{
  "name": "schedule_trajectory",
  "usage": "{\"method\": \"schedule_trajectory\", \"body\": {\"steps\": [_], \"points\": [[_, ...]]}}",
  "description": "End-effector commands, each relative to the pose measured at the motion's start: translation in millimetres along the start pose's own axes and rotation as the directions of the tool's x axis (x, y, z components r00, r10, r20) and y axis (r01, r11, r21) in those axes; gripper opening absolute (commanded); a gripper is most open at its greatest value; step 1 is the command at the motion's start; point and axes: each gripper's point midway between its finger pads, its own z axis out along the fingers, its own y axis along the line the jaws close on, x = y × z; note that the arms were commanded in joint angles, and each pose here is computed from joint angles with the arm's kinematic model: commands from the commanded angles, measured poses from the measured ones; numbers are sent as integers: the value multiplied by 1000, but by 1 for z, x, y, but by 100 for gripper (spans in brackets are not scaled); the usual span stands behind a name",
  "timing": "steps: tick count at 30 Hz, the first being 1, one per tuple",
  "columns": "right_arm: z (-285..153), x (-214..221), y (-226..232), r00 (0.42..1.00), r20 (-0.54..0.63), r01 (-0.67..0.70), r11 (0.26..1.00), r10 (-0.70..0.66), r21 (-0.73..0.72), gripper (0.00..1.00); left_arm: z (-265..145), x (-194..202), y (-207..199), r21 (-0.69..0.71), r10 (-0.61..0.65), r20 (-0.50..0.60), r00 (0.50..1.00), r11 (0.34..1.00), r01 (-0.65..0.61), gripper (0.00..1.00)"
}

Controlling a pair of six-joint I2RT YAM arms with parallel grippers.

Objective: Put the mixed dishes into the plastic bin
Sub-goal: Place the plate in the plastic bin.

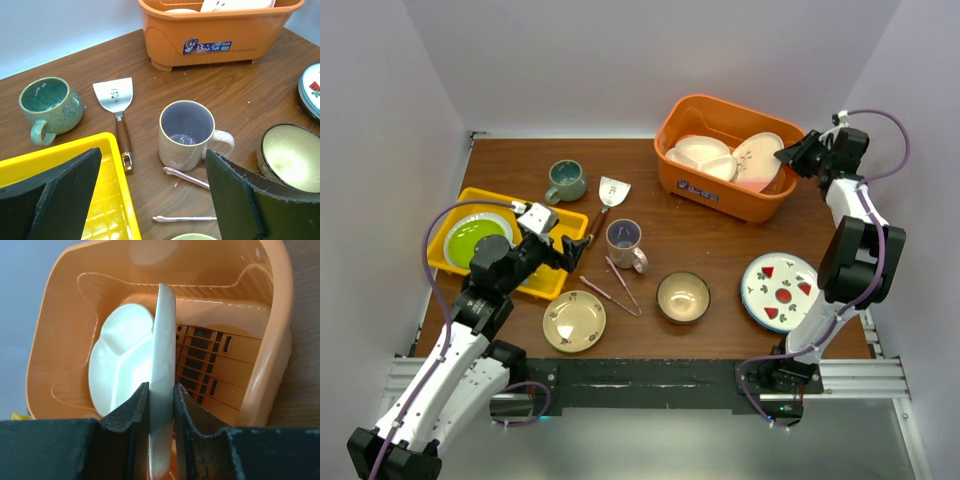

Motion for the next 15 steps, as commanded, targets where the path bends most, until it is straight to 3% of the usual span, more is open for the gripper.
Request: {"method": "schedule_trajectory", "body": {"steps": [1,12,15], "points": [[-18,-24,65,999,43,30,978,-21,-208,0,2,-5,2,-4,22,32,999,1000,-22,91],[-14,-32,58,996,62,71,987,-63,-147,0,3,-5,-2,14,6,35,999,1000,-6,91],[-10,-34,57,990,51,133,987,-129,-89,0,5,-8,-7,40,-18,31,999,999,17,91]]}}
